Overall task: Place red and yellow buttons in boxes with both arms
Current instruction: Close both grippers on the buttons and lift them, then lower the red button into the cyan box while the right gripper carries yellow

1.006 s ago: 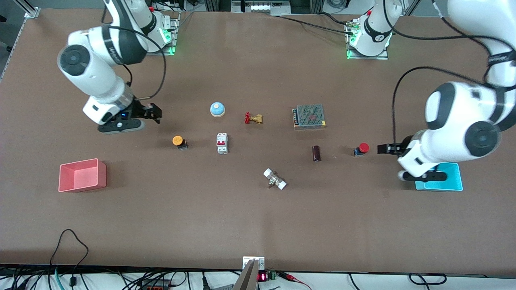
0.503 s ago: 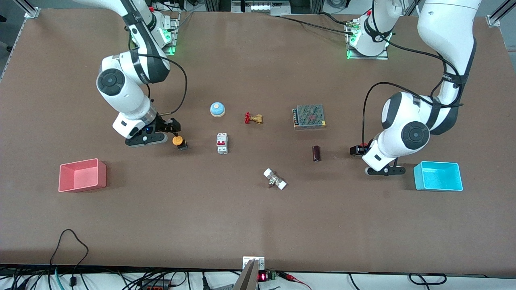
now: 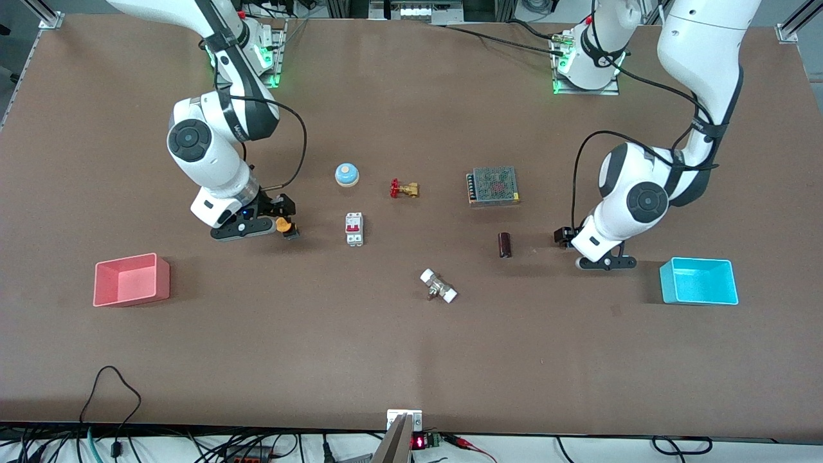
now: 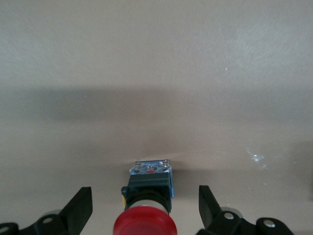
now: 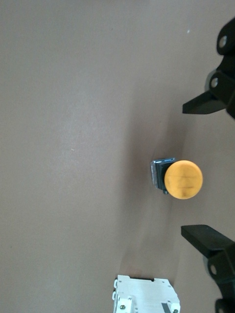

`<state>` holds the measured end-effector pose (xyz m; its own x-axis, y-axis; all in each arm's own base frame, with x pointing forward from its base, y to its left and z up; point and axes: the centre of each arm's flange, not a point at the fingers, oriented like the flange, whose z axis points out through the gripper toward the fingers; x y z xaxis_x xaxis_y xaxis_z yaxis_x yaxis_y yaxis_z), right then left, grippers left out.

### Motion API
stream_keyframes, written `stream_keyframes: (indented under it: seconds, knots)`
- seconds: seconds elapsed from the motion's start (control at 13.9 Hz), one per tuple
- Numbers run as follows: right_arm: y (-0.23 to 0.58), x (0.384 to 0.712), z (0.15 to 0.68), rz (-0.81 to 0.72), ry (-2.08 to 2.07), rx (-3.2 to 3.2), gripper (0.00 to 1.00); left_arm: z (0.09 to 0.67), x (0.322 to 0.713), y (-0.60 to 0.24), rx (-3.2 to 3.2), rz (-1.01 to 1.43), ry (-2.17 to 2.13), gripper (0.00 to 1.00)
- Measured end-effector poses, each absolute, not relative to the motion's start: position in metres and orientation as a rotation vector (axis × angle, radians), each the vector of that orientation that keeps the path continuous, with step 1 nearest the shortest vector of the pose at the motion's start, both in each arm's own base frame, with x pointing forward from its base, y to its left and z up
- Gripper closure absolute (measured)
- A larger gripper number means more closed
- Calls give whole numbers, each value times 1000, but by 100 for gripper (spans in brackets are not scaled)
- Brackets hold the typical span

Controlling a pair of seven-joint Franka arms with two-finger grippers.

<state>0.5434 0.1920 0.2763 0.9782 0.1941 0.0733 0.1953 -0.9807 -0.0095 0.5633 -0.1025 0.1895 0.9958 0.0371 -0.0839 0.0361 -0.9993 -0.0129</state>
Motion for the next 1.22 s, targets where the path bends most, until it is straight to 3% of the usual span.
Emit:
stream_keyframes:
  seconds: [0.14,0.36,0.43,0.65,0.93,1.22]
  knots:
    - [195,543,263,-109,-314,-3108,0,183,557,-102,-3130,121,-57,20]
    - [196,544,253,-119,-315,-3107,0,188,559,-102,-3132,103,-57,54]
    - [196,545,250,-124,-315,-3106,0,192,561,-102,-3134,90,-58,58]
    - [197,544,235,-116,-319,-3107,0,219,580,-94,-3128,68,-60,58]
    - [203,540,222,-94,-336,-3107,0,306,635,-40,-3074,100,6,58]
    - [205,539,217,-81,-344,-3106,4,336,650,34,-2906,70,85,58]
